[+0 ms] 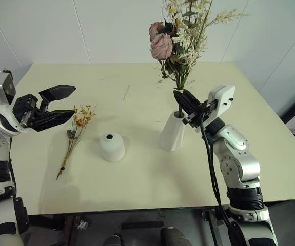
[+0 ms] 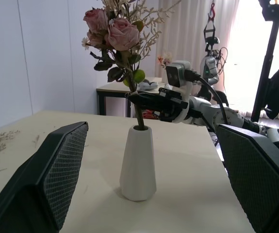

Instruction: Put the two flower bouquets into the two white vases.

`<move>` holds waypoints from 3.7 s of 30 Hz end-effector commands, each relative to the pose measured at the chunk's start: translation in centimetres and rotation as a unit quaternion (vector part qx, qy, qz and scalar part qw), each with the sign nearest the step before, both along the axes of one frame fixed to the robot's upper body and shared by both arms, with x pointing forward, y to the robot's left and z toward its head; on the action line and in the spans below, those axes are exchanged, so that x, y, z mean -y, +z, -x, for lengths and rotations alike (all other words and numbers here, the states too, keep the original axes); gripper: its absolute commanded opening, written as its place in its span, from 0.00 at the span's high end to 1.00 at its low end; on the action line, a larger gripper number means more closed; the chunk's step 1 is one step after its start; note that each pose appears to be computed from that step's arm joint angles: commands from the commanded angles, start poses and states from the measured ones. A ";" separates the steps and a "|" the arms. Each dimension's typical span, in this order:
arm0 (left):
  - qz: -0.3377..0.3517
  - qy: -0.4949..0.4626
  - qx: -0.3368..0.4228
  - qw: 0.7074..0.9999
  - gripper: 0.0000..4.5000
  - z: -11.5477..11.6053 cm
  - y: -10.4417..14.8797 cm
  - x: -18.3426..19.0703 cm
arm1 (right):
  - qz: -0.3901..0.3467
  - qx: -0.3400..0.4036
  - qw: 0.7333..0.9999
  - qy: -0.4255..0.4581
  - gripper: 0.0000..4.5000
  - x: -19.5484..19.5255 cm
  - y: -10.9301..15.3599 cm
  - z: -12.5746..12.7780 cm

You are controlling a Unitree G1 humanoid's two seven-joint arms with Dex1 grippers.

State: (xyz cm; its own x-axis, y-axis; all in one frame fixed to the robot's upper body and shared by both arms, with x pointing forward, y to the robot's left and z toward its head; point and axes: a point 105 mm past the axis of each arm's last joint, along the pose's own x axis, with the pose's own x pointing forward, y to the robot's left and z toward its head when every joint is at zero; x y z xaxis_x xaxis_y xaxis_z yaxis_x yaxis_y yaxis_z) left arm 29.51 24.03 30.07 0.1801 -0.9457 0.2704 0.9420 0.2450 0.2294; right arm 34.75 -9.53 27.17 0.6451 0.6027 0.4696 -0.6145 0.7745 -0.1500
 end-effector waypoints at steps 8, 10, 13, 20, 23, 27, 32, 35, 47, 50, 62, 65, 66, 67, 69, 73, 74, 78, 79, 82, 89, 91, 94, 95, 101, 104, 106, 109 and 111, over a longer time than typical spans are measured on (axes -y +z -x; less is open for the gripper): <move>-0.025 -0.012 0.030 0.999 0.00 0.6 2.7 -0.3 | -0.003 0.024 1.000 0.004 0.98 0.2 0.8 0.6; -0.028 -0.013 0.031 0.999 0.00 0.6 2.8 -0.3 | -0.002 0.024 1.000 0.002 0.98 0.3 0.7 0.6; -0.030 -0.013 0.033 0.999 0.00 0.5 3.0 -0.3 | -0.001 0.024 1.000 0.001 0.98 0.4 0.6 0.6; -0.036 -0.013 0.032 0.999 0.00 0.4 2.9 -0.2 | 0.006 0.019 1.000 0.004 0.91 0.0 -0.1 0.5; -0.038 -0.013 0.031 0.999 0.00 0.3 2.7 -0.2 | 0.009 0.017 1.000 0.003 0.71 0.0 -0.4 0.3; -0.039 -0.012 0.030 0.999 0.00 0.3 2.6 -0.1 | 0.009 0.016 1.000 -0.001 0.43 0.1 -0.6 0.2; -0.040 -0.010 0.027 0.999 0.00 0.3 2.5 -0.1 | 0.016 0.020 1.000 -0.001 0.07 0.3 -0.4 0.9; -0.040 -0.009 0.025 0.999 0.00 0.3 2.4 -0.1 | 0.027 0.023 0.999 0.000 0.01 0.8 -0.2 1.6; -0.039 0.021 0.017 0.999 0.00 -0.3 1.7 -0.2 | 0.167 -0.045 0.983 0.067 0.01 3.5 -0.6 4.7; -0.035 0.044 0.023 0.998 0.00 -0.4 1.6 -0.5 | 0.198 -0.080 0.971 0.107 0.01 4.3 -0.6 6.1; -0.034 0.246 -0.010 0.969 0.00 -2.2 -0.4 -2.8 | 0.272 -0.061 0.934 0.225 0.01 5.4 1.2 10.6; -0.044 0.302 -0.041 0.951 0.00 -2.7 -1.6 -3.4 | 0.271 -0.056 0.932 0.232 0.01 5.4 1.7 10.5; -0.052 0.318 -0.056 0.945 0.00 -2.8 -2.2 -3.5 | 0.266 -0.050 0.932 0.240 0.01 5.3 2.0 10.5; -0.063 0.334 -0.073 0.938 0.00 -3.0 -2.9 -3.7 | 0.258 -0.045 0.932 0.250 0.01 5.2 2.4 10.7; -0.083 0.364 -0.103 0.922 0.00 -3.1 -4.2 -4.0 | 0.246 -0.038 0.932 0.264 0.01 5.1 3.0 10.8; -0.117 0.409 -0.174 0.888 0.00 -3.5 -6.8 -4.5 | 0.260 -0.044 0.925 0.275 0.01 5.3 2.9 10.7; -0.124 0.414 -0.188 0.882 0.00 -3.5 -7.3 -4.5 | 0.262 -0.044 0.924 0.276 0.01 5.3 2.9 10.7; -0.166 0.445 -0.264 0.839 0.00 -3.6 -10.1 -4.9 | 0.268 -0.054 0.923 0.269 0.01 5.6 2.8 10.2; -0.180 0.454 -0.284 0.825 0.00 -3.6 -10.9 -5.2 | 0.270 -0.057 0.923 0.269 0.01 5.6 2.7 10.1; -0.211 0.469 -0.322 0.795 0.00 -3.5 -12.2 -5.6 | 0.271 -0.060 0.922 0.269 0.01 5.7 2.6 10.0; -0.249 0.440 -0.340 0.793 0.00 -3.8 -13.3 -4.3 | 0.279 -0.072 0.919 0.268 0.01 6.4 2.1 10.1; -0.265 0.444 -0.341 0.785 0.09 -4.0 -13.9 -4.4 | 0.279 -0.073 0.920 0.265 0.00 6.5 2.0 10.0; -0.267 0.452 -0.347 0.777 0.28 -4.4 -14.4 -4.8 | 0.279 -0.072 0.921 0.261 0.00 6.5 2.0 10.0; -0.268 0.452 -0.347 0.777 0.35 -4.5 -14.5 -4.8 | 0.279 -0.072 0.922 0.260 0.00 6.5 2.0 10.0; -0.258 0.468 -0.351 0.769 0.77 -5.1 -14.0 -5.2 | 0.277 -0.073 0.924 0.252 0.00 6.6 2.0 9.9; -0.243 0.481 -0.345 0.769 0.98 -5.6 -13.3 -5.5 | 0.278 -0.074 0.925 0.248 0.00 6.8 1.8 9.9; -0.231 0.487 -0.331 0.775 0.99 -6.0 -12.7 -5.6 | 0.277 -0.073 0.926 0.248 0.00 6.8 1.8 9.9; -0.202 0.490 -0.295 0.795 0.99 -6.8 -11.1 -5.4 | 0.275 -0.074 0.926 0.248 0.00 6.9 1.7 9.9; -0.158 0.480 -0.237 0.830 0.99 -7.6 -8.4 -4.5 | 0.273 -0.075 0.927 0.247 0.00 6.9 1.5 9.9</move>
